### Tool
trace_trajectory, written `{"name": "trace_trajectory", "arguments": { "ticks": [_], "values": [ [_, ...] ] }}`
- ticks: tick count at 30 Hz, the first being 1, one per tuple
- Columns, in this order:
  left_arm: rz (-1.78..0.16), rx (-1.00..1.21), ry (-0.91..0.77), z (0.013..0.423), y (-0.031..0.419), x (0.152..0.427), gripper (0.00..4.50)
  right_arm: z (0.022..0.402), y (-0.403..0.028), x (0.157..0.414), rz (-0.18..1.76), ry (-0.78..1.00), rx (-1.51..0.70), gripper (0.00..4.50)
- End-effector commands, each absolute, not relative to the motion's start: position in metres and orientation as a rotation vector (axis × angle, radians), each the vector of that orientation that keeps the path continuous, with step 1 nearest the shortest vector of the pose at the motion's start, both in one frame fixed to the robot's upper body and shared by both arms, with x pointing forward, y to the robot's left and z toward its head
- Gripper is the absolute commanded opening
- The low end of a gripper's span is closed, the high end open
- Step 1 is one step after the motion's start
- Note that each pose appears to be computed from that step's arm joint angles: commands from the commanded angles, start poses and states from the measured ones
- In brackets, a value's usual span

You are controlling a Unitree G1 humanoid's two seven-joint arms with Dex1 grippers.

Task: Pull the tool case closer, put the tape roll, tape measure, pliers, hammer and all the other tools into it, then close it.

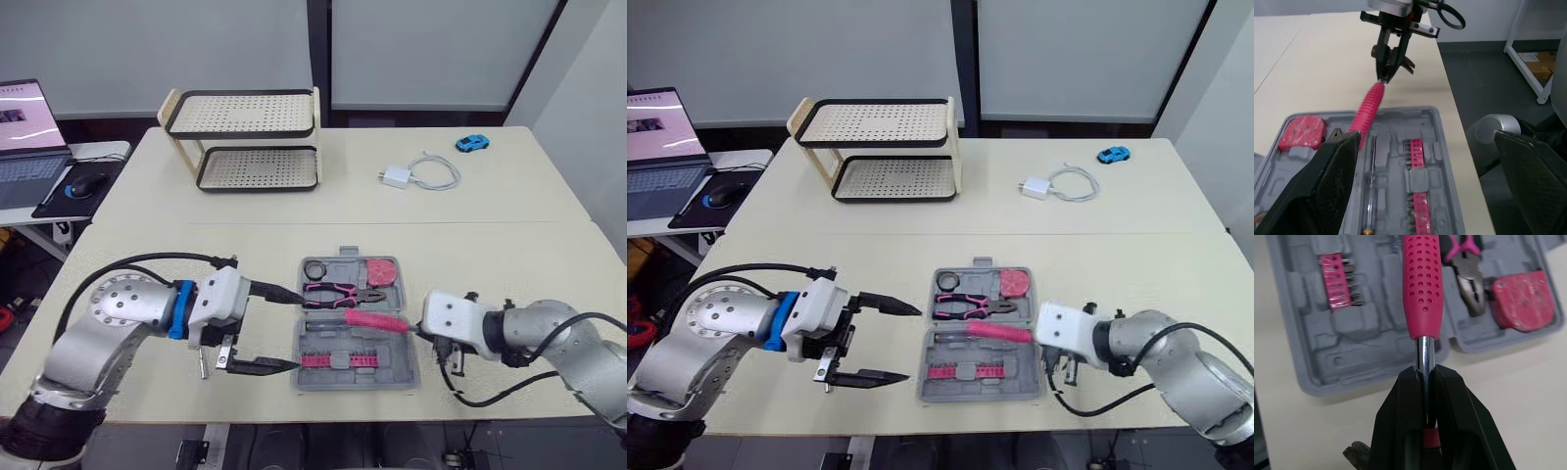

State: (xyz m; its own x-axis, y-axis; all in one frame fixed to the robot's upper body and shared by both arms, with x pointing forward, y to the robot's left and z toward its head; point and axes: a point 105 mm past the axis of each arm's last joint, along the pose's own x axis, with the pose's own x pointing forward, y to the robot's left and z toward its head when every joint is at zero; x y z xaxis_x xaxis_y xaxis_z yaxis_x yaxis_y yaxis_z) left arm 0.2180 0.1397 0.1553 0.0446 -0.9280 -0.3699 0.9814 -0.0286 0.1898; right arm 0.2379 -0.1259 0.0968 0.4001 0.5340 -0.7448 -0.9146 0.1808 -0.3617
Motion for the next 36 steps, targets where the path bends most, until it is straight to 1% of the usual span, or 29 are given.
{"name": "trace_trajectory", "arguments": {
  "ticks": [1, 4, 10, 13, 17, 22, 25, 29, 36],
  "values": [
    [-1.506, 0.496, 0.162, 0.159, 0.153, 0.214, 4.50, 0.105, -0.102, 0.232, 1.157, 0.474, -0.941, 0.09],
    [-1.476, 0.500, 0.199, 0.158, 0.162, 0.212, 4.50, 0.102, -0.095, 0.234, 1.163, 0.494, -0.957, 0.09],
    [-1.451, 0.506, 0.233, 0.158, 0.170, 0.210, 4.50, 0.100, -0.097, 0.243, 1.150, 0.505, -0.998, 0.09],
    [-1.445, 0.511, 0.249, 0.154, 0.172, 0.207, 4.50, 0.091, -0.084, 0.247, 1.174, 0.496, -1.020, 0.09],
    [-1.435, 0.516, 0.272, 0.151, 0.177, 0.205, 4.50, 0.081, -0.083, 0.251, 1.172, 0.502, -1.041, 0.09],
    [-1.432, 0.521, 0.297, 0.149, 0.183, 0.203, 4.50, 0.068, -0.086, 0.246, 1.206, 0.506, -1.076, 0.09],
    [-1.433, 0.523, 0.300, 0.149, 0.184, 0.203, 4.50, 0.063, -0.088, 0.250, 1.202, 0.495, -1.088, 0.09],
    [-1.433, 0.523, 0.307, 0.149, 0.187, 0.203, 4.50, 0.072, -0.080, 0.243, 1.219, 0.455, -1.089, 0.09],
    [-1.433, 0.523, 0.307, 0.150, 0.187, 0.203, 4.50, 0.076, -0.080, 0.238, 1.224, 0.425, -1.085, 0.09]
  ]
}}
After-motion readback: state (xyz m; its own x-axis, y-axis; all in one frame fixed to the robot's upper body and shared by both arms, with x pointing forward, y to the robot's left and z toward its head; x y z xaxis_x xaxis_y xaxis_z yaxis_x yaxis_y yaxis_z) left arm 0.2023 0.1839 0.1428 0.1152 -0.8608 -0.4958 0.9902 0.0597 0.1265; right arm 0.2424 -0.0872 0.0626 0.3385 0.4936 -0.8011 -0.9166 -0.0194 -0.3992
